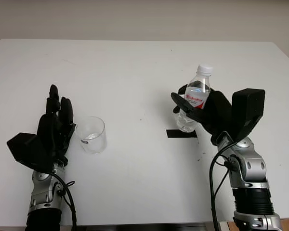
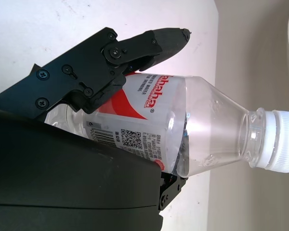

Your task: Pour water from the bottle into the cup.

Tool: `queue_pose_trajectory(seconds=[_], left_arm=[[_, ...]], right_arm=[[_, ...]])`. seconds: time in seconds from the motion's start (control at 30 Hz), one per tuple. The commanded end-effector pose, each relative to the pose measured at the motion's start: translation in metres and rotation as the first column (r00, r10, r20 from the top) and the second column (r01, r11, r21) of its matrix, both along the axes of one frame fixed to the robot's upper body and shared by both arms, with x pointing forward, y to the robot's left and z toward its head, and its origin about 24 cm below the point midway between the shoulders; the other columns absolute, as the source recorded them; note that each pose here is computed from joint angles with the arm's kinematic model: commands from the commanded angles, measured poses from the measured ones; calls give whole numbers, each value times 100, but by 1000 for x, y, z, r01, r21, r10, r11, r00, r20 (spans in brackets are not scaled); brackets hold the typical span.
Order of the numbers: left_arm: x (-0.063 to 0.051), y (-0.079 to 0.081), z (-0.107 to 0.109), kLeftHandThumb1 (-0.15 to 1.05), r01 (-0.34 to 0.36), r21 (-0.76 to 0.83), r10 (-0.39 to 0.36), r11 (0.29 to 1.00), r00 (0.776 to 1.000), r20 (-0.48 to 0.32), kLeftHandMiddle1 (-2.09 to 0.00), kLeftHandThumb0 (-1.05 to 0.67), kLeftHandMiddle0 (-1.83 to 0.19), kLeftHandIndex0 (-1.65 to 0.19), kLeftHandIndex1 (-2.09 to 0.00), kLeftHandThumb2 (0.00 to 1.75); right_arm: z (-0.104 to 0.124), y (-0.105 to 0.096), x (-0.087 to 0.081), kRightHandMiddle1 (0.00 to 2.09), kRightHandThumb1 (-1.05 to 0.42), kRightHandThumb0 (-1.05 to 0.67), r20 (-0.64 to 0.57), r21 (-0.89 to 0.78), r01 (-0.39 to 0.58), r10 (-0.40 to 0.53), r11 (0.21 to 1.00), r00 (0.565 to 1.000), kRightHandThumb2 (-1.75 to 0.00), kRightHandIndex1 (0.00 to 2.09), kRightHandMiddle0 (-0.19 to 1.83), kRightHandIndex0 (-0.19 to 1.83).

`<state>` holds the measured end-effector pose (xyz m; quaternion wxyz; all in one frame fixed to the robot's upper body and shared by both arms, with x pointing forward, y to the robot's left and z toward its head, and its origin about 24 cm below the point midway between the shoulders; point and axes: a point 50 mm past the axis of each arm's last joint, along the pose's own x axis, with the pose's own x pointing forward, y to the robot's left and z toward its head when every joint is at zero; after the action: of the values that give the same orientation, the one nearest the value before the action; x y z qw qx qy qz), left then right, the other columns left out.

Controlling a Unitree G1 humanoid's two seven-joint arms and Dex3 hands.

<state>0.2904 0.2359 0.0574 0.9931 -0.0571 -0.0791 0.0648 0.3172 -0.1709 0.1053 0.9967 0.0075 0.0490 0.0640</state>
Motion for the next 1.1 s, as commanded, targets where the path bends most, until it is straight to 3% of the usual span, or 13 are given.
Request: queue_pose_trajectory(seconds=[0.0,0.43,0.6,1.07], left_arm=[[-2,3,0,105,0,5,0,1000,1000,-1,-5,-61,11,11,-5,54],[-3,3,-1,105,-5,1,5,1000,1000,-5,-5,-62,10,11,-6,53],[-4,4,-1,105,-7,8,7,1000,1000,-5,-5,-61,10,11,-6,53],[-4,6,-1,105,-11,1,11,1000,1000,-8,-6,-61,10,10,-6,53]], right_arm=[[1,-1,0,209,-105,-41,10,-1,4,-4,1000,1000,-46,209,118,159],[-11,3,-1,209,-105,-40,125,-84,-24,34,996,992,-45,209,111,153],[-16,4,0,209,-105,-41,161,-143,-39,62,989,985,-45,209,108,138],[-23,7,1,209,-105,-41,158,-139,-62,84,988,984,-45,209,102,134]])
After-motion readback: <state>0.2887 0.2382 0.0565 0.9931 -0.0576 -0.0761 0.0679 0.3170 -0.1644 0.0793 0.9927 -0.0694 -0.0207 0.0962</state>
